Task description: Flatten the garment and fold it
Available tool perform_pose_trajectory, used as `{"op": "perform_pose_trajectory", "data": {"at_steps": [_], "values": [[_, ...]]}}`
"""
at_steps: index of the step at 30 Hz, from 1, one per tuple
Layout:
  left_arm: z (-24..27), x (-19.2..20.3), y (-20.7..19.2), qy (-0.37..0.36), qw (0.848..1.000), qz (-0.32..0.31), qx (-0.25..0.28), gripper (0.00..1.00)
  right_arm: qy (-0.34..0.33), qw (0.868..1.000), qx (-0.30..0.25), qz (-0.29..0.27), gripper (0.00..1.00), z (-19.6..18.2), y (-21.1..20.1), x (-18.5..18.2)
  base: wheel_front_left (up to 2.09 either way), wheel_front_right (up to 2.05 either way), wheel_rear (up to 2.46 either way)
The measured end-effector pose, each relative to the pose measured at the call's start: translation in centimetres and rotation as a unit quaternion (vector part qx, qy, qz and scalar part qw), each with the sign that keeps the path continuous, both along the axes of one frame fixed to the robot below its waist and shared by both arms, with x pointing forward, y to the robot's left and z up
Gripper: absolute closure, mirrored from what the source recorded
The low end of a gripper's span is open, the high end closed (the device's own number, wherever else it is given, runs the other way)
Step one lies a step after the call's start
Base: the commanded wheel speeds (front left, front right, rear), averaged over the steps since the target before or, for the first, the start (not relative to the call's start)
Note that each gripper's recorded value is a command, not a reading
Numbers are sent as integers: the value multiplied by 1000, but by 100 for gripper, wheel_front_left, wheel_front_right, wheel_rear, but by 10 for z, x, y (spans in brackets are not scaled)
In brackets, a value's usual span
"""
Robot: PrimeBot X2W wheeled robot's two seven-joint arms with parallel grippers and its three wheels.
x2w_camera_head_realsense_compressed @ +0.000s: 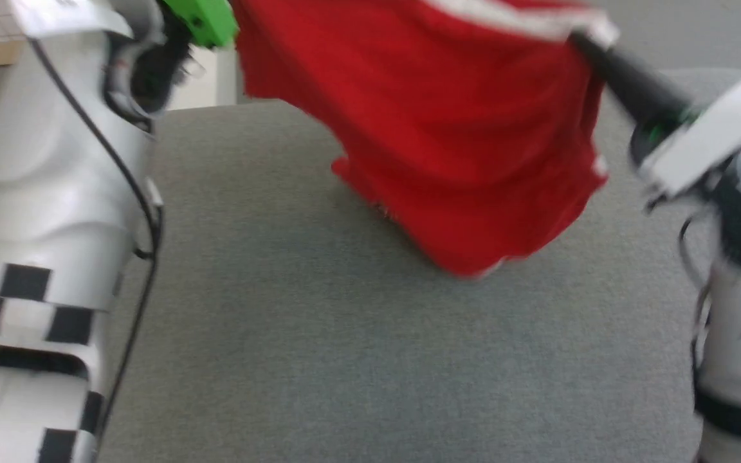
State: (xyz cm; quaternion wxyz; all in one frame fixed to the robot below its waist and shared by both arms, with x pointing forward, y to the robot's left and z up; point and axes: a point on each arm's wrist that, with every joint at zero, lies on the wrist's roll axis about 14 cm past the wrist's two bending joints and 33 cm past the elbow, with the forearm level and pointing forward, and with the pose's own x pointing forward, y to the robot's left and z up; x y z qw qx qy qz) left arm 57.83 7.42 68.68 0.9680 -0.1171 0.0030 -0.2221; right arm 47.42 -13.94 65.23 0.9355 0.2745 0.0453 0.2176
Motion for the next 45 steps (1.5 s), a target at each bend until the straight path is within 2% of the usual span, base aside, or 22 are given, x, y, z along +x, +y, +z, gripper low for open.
{"op": "perform_pose_trajectory", "data": {"at_steps": [3,7,16,22,27,36,41,45], "values": [[29,-1,35,-25,999,46,5,100,-14,1000,-6,16,100,33,5,16,0,0,0],[54,4,65,-49,995,88,14,100,-19,999,-31,17,100,58,11,41,0,0,0],[55,38,90,-60,986,146,47,100,11,998,-53,14,100,53,25,101,0,0,0],[75,64,101,-126,974,182,42,100,-48,996,-78,-13,100,70,39,142,0,0,0],[79,82,104,-175,964,196,38,100,-112,990,-74,-46,100,82,43,172,0,0,0],[61,97,112,-213,958,193,12,100,-142,988,-37,-58,100,59,59,204,0,0,0],[34,91,111,-193,967,166,10,100,-117,992,-16,-33,100,32,75,203,0,0,0],[-10,73,113,-148,977,153,-3,100,-64,998,4,-14,100,-15,73,183,0,0,0]]}}
